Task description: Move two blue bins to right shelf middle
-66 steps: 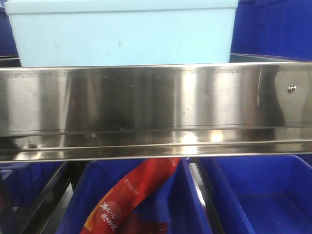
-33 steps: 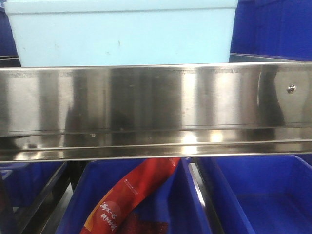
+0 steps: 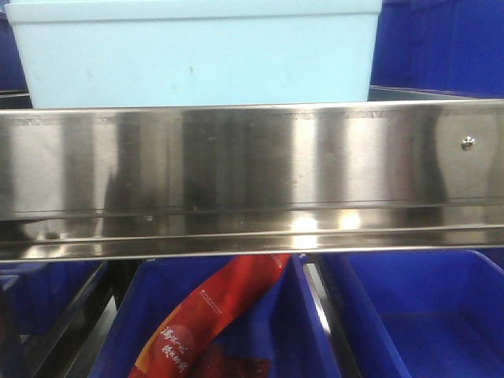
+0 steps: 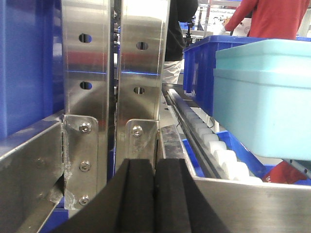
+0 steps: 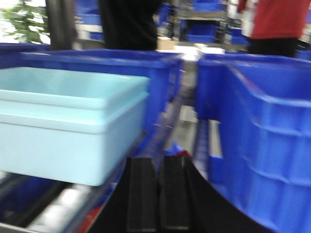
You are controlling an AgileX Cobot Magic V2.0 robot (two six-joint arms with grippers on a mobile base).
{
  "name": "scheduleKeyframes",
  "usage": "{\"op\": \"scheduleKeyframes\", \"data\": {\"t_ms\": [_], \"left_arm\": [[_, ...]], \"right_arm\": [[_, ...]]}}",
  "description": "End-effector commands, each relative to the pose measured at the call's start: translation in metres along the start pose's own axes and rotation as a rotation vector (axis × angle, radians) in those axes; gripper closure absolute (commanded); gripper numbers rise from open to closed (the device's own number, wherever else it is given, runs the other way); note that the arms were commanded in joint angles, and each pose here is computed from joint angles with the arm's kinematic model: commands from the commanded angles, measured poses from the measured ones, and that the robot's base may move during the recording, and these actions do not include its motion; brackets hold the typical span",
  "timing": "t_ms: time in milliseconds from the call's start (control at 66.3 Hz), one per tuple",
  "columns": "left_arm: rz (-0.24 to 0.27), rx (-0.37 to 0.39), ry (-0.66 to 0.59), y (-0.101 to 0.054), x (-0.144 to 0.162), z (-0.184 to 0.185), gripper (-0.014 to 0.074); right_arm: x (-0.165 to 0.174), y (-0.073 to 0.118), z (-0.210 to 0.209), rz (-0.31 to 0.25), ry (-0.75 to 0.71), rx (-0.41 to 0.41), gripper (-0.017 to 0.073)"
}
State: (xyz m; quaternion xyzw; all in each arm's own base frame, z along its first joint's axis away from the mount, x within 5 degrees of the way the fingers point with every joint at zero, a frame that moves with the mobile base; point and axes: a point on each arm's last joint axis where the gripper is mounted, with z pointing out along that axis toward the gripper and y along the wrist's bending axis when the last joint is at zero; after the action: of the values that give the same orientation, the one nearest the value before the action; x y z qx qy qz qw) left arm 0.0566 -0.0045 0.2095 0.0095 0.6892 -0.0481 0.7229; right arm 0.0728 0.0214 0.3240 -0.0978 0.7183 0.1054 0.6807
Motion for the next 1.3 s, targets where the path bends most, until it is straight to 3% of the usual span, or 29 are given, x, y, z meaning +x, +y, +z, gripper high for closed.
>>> {"op": "scheduleKeyframes", "data": {"t_ms": [0,75,181,513,1282], "left_arm": [[0.001,-0.003,-0.029,0.0,-0.003,0.0,0.0704],[0.001,-0.003,-0.029,0.0,-0.003,0.0,0.0704],[0.001,-0.003,-0.029,0.0,-0.003,0.0,0.0704],[0.001,-0.003,-0.029,0.0,-0.003,0.0,0.0704],[0.001,-0.003,-0.029,0.0,-0.003,0.0,0.0704]], "right_arm": [[0.008,-0.005,-0.001,0.023,-0.007,0.07,0.0721],[0.02,-0.01,-0.003,0.063,-0.032,0.136,0.0721],[0.042,-0.013,-0.008,0.073,-0.071,0.185,0.0721],[0.118,-0.013,-0.015,0.077,-0.068,0.2,0.0721],[0.12,-0.013,-0.014,0.076,-0.054,0.2,0.0721]]}}
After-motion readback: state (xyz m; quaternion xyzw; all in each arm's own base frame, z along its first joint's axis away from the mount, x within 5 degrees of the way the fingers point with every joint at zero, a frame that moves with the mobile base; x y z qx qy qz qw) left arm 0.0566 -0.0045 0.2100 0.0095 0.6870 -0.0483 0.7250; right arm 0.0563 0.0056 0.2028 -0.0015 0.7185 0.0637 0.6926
